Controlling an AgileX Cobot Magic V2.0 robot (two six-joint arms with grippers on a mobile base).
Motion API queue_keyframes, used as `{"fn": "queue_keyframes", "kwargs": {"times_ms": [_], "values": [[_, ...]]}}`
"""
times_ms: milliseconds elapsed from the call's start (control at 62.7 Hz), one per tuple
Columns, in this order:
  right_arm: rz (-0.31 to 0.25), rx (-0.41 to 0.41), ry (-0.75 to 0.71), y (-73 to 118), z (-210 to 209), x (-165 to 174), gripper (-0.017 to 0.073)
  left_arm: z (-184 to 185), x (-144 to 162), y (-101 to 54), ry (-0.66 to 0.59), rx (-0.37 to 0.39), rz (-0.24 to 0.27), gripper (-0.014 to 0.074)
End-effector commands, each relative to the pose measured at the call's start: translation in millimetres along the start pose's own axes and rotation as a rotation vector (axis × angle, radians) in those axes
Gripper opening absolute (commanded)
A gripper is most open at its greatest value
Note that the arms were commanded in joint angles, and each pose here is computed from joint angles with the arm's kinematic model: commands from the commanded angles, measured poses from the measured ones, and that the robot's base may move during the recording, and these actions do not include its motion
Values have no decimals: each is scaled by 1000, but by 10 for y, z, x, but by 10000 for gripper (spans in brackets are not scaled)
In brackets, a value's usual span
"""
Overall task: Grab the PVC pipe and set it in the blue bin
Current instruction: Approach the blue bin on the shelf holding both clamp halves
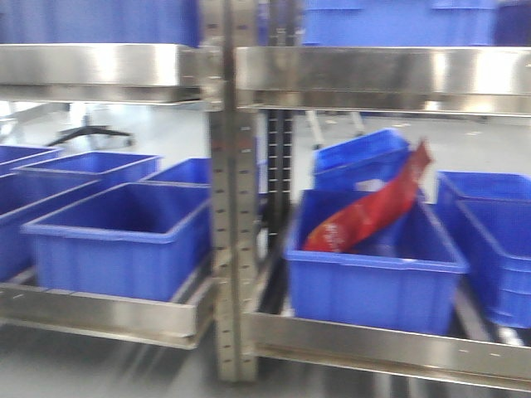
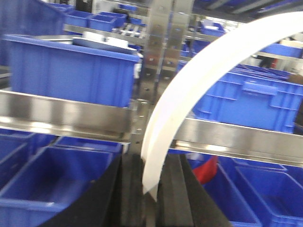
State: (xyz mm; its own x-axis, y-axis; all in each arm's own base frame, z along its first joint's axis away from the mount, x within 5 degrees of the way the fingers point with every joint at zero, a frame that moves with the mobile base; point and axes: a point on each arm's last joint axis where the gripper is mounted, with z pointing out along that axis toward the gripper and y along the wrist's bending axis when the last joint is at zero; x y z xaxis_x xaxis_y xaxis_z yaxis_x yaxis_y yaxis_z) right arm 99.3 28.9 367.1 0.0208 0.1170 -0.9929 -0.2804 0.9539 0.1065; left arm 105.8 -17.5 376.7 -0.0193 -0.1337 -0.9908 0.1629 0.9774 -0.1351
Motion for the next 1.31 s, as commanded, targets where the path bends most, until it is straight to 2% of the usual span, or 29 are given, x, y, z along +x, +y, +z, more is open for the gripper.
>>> {"fn": "queue_keyframes", "kwargs": {"times_ms": [0,1292], "values": [[-13,-5,-27,4,-9,-19,-167,-22,-40,-8,-37,8,-4,-111],[-13,-5,-27,4,-9,-19,-167,-22,-40,-8,-37,8,-4,-111]]}}
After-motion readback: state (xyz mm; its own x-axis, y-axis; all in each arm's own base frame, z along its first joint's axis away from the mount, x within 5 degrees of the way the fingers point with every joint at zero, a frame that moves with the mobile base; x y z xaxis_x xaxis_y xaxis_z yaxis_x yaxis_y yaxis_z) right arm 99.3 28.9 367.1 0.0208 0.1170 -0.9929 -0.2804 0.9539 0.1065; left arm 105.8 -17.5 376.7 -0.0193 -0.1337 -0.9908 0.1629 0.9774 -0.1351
